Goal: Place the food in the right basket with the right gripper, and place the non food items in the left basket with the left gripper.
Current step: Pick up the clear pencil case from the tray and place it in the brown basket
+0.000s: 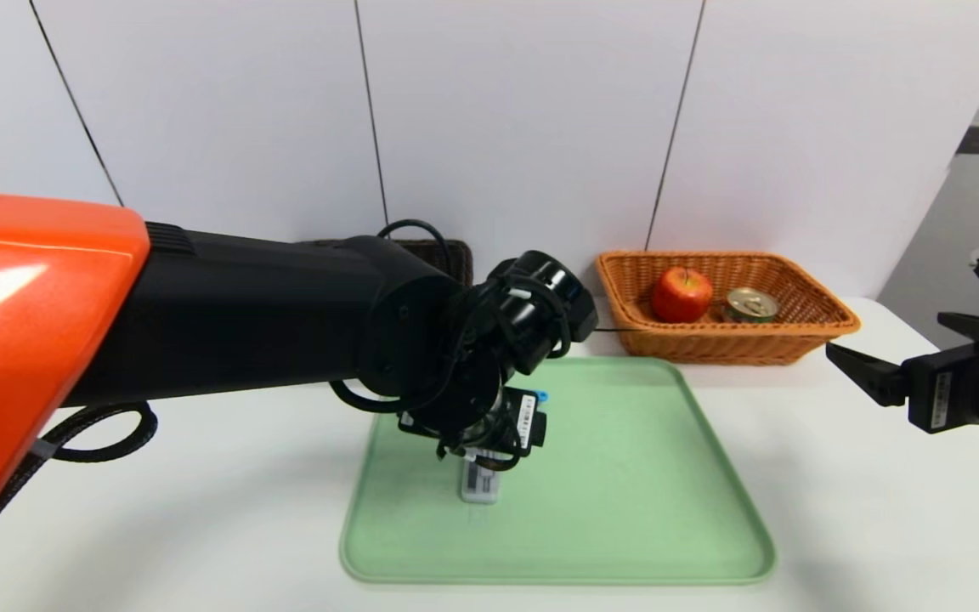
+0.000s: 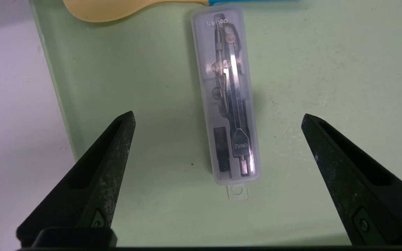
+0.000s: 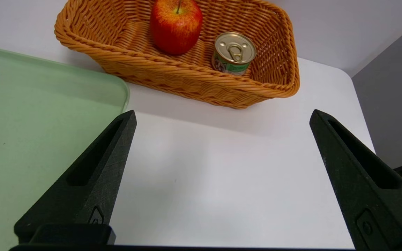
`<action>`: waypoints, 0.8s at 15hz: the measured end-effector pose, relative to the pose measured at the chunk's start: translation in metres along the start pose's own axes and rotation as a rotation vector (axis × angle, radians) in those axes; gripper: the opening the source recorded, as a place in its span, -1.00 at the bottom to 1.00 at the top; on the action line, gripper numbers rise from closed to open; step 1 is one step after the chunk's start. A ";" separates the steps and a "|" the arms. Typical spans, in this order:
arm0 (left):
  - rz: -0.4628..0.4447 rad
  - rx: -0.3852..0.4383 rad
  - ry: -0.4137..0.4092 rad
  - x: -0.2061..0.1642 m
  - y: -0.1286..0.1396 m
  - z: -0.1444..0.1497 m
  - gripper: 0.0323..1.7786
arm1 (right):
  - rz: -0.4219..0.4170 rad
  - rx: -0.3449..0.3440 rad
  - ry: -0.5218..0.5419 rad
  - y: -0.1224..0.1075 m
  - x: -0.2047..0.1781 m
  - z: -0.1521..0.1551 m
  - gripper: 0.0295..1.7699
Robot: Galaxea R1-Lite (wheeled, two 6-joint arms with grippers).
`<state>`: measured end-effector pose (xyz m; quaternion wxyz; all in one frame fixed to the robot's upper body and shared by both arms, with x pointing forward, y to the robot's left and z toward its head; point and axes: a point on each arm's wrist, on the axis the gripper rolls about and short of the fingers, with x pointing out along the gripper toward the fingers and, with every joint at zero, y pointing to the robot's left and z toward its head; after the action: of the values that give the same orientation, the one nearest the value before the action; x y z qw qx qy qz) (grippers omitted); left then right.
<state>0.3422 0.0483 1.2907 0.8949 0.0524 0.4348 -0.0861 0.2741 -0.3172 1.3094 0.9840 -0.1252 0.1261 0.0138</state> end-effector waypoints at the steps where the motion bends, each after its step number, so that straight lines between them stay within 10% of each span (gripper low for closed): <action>1: 0.017 -0.001 0.003 0.005 0.001 0.000 0.90 | -0.001 0.001 -0.004 0.000 0.000 0.001 0.93; 12: 0.051 -0.010 0.035 0.032 0.001 -0.002 0.90 | -0.002 0.004 -0.004 0.000 0.002 0.002 0.93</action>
<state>0.3607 0.0463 1.2646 0.8893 0.0604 0.4492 -0.0603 0.2762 -0.3171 1.3112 0.9845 -0.1235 0.1240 0.0127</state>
